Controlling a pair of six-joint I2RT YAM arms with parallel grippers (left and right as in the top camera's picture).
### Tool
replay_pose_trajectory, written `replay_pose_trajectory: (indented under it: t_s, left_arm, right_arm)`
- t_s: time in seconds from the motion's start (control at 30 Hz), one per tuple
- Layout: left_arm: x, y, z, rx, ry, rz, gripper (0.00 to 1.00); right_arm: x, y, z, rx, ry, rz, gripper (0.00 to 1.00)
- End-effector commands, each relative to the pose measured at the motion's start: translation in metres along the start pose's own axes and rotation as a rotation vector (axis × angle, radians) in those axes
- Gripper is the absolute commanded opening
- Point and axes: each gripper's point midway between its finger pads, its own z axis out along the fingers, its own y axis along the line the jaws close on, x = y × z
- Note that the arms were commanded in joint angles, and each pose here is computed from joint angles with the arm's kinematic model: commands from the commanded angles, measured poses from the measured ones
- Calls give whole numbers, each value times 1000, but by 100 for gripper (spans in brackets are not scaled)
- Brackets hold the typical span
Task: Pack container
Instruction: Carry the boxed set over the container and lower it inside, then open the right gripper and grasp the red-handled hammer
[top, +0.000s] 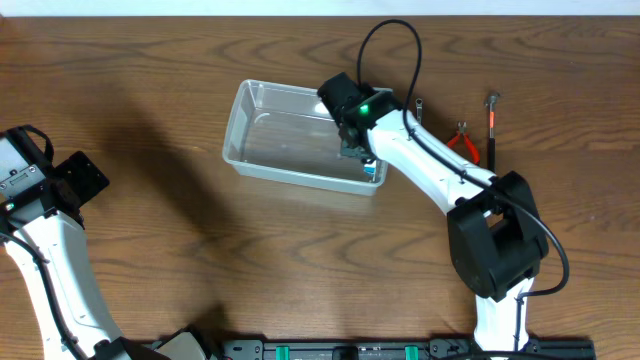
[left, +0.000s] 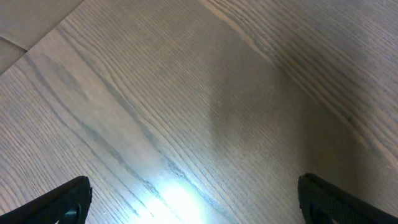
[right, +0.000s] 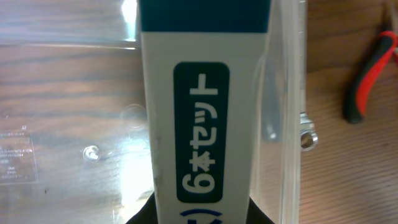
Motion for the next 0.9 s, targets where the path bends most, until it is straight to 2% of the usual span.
replay_pose_trajectory:
  t_s: [0.0, 0.17, 0.33, 0.47, 0.57, 0.77, 0.87]
  left_arm:
    - [-4, 1, -1, 0, -3, 12, 98]
    - [-4, 1, -1, 0, -3, 12, 98]
    - [-4, 1, -1, 0, -3, 12, 98]
    - [-4, 1, -1, 0, -3, 12, 98]
    - [-4, 1, -1, 0, -3, 12, 98]
    - [-4, 1, -1, 0, -3, 12, 98]
    - [-4, 1, -1, 0, -3, 12, 98]
  right_arm:
    - [-8, -14, 3, 23, 4, 31, 3]
    - [2, -11, 4, -13, 63, 75, 1]
    - [0, -10, 4, -17, 54, 77, 7]
    - [2, -7, 4, -28, 66, 75, 40]
    - [1, -7, 4, -29, 61, 75, 50]
    - [-34, -5, -20, -50, -32, 17, 55]
    - [-55, -9, -49, -65, -80, 23, 64]
